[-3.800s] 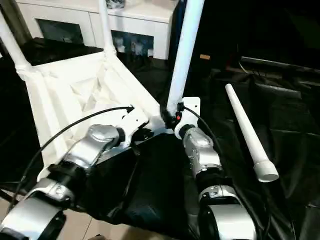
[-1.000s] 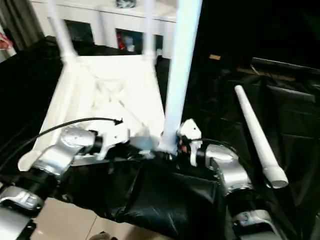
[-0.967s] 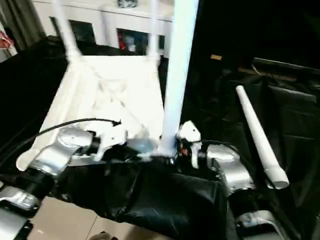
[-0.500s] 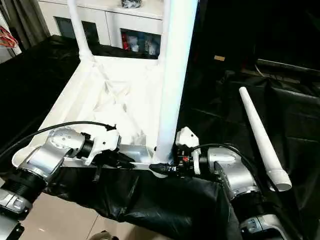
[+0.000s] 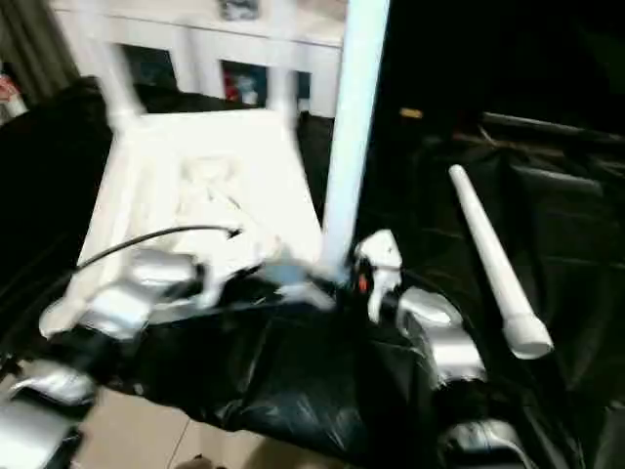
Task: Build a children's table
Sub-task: Rotate leg to tighten
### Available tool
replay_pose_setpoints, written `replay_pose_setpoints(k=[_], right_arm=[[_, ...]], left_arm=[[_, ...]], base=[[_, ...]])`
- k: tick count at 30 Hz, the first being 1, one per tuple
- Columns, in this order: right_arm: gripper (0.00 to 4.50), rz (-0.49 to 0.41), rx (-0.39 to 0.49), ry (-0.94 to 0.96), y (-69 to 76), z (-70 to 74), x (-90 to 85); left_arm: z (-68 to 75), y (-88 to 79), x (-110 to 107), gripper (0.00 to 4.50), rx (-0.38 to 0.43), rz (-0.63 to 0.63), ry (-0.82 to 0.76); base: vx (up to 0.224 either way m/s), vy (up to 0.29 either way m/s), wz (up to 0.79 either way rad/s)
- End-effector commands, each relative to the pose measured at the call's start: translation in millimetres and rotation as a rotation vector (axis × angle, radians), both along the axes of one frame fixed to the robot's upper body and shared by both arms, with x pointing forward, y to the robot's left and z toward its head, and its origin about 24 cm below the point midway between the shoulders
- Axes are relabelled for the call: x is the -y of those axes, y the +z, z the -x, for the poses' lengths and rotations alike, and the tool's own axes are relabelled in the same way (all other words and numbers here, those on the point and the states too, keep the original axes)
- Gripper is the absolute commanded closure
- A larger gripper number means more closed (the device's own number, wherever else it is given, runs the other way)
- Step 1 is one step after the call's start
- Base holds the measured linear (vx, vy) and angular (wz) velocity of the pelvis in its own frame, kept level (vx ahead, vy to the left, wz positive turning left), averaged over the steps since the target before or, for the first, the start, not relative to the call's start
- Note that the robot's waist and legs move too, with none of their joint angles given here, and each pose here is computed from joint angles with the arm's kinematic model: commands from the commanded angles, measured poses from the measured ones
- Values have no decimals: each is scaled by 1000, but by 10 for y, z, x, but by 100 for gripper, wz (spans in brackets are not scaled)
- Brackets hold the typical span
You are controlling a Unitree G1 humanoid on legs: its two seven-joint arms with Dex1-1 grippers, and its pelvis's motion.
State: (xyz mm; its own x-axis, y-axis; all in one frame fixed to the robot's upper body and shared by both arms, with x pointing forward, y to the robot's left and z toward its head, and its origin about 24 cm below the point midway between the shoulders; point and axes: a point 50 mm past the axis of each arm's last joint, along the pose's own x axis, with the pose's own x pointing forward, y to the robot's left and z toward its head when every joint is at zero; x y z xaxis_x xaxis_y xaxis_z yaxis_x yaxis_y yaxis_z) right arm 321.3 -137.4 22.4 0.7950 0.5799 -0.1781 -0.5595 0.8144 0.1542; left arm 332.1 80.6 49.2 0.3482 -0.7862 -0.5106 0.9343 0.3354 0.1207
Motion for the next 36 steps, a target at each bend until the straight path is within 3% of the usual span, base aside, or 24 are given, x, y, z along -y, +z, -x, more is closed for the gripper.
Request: replay_pose_setpoints(k=[1, 5, 7, 11, 12, 16, 21, 25, 26, 36], right_arm=[[173, 15, -77, -21, -150, 21, -301], [173, 28, -93, -138, -196, -39, -436], [117, 28, -88, -144, -193, -47, -461], [82, -20, -46, -81, -122, -53, -519], [60, -5, -23, -50, -96, -53, -500], [60, 20, 7, 3, -66, -53, -455], [60, 74, 51, 216, -13, 1, -306], [60, 89, 58, 338, 28, 50, -207], [60, 113, 60, 442, 53, 105, -128], [60, 158, 23, 747, 118, 324, 11]], left_arm=[[-63, 73, 230, 450, 66, 11, 54], [-100, 88, 409, 450, 109, 21, 132], [-99, 89, 432, 450, 115, 23, 134], [-45, 69, 440, 450, 113, 40, 78], [-23, 55, 407, 450, 107, 38, 50], [10, 37, 346, 450, 98, 35, 5], [85, 25, 161, 450, 67, 27, -96], [115, 31, 60, 450, 49, 16, -146], [144, 49, -19, 450, 34, 16, -194], [248, 81, -344, 450, -36, -22, -326]], base=[[0, 0, 0], [0, 0, 0], [0, 0, 0], [0, 0, 0], [0, 0, 0], [0, 0, 0], [0, 0, 0], [0, 0, 0], [0, 0, 0], [0, 0, 0]])
